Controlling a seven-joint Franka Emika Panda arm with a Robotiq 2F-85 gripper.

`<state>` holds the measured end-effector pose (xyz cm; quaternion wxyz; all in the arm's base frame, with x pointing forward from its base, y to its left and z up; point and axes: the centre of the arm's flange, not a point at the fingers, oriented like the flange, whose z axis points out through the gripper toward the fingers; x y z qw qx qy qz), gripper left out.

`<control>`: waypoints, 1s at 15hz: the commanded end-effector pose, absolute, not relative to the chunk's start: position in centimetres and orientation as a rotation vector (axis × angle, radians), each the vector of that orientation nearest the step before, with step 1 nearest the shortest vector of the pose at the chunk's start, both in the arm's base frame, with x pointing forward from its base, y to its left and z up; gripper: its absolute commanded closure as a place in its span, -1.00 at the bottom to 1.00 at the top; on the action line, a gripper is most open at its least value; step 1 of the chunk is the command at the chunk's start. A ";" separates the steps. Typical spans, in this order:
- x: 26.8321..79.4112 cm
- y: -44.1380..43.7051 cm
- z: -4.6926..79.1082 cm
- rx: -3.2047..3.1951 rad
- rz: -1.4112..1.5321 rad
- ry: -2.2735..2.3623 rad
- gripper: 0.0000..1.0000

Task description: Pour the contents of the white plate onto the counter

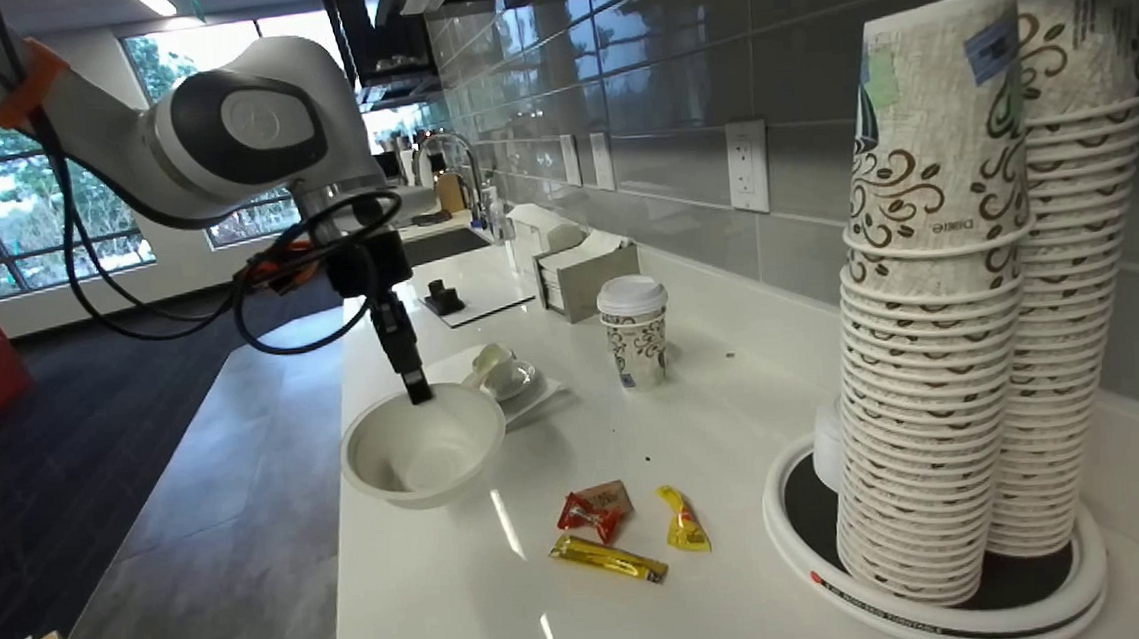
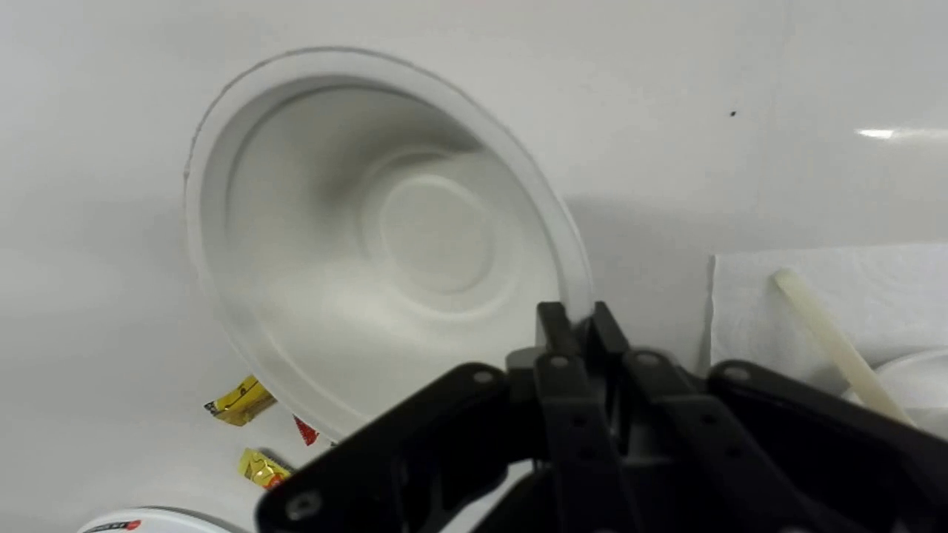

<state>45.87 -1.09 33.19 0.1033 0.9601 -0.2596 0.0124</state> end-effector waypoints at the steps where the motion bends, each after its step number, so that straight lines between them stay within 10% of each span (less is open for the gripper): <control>1: 47.9 0.8 31.6 2.774 0.049 -0.795 0.96; 15: 53.2 3.5 25.3 2.690 0.017 -0.821 0.96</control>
